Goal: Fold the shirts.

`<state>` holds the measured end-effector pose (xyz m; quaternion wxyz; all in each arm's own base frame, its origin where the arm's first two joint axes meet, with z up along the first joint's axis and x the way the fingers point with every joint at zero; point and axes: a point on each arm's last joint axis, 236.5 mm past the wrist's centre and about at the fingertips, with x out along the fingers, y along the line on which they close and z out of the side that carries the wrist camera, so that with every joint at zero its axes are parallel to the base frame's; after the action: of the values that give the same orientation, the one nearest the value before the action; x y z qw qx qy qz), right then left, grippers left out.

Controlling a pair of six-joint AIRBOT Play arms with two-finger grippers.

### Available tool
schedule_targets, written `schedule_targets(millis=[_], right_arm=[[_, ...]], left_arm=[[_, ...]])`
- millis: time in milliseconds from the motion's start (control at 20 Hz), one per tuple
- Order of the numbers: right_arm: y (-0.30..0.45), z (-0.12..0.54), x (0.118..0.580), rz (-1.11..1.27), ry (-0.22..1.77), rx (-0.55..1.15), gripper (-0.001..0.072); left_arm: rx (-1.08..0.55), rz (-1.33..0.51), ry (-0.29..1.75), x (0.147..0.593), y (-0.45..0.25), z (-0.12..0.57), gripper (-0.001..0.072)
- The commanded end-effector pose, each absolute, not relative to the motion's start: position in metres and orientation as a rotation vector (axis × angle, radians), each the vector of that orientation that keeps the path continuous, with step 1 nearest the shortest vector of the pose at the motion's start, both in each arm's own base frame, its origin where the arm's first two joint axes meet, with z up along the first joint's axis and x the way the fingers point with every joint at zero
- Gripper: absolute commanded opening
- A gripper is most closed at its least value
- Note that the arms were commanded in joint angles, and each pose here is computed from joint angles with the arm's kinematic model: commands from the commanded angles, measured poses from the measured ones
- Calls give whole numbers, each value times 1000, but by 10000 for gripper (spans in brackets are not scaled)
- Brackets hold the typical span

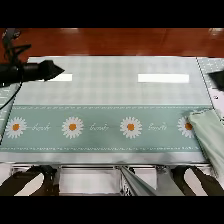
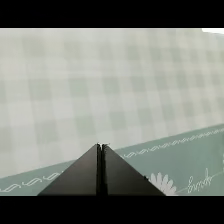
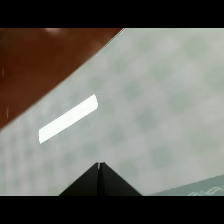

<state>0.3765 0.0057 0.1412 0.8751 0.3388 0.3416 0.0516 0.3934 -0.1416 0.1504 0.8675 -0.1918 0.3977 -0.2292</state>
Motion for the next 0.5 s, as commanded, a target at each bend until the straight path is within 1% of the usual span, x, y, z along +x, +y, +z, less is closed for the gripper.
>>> schedule_targets(millis=[0,100,200,300,450], right_arm=[[114,48,373,256,1056,356,25],[103,-11,355,138,1262,272,24],[89,-40,338,78,1395,236,24],[78,-43,336,61,1409,178,25],[79,-36,336,71,1390,177,25]], left_arm=[[-247,-439,991,394,-150,111,21],[-235,-303,1156,369,-127,42,21],[-244,-271,1253,346,-118,4,21],[-245,-268,1280,340,-118,-5,22],[-244,-268,1282,340,-118,-5,22]])
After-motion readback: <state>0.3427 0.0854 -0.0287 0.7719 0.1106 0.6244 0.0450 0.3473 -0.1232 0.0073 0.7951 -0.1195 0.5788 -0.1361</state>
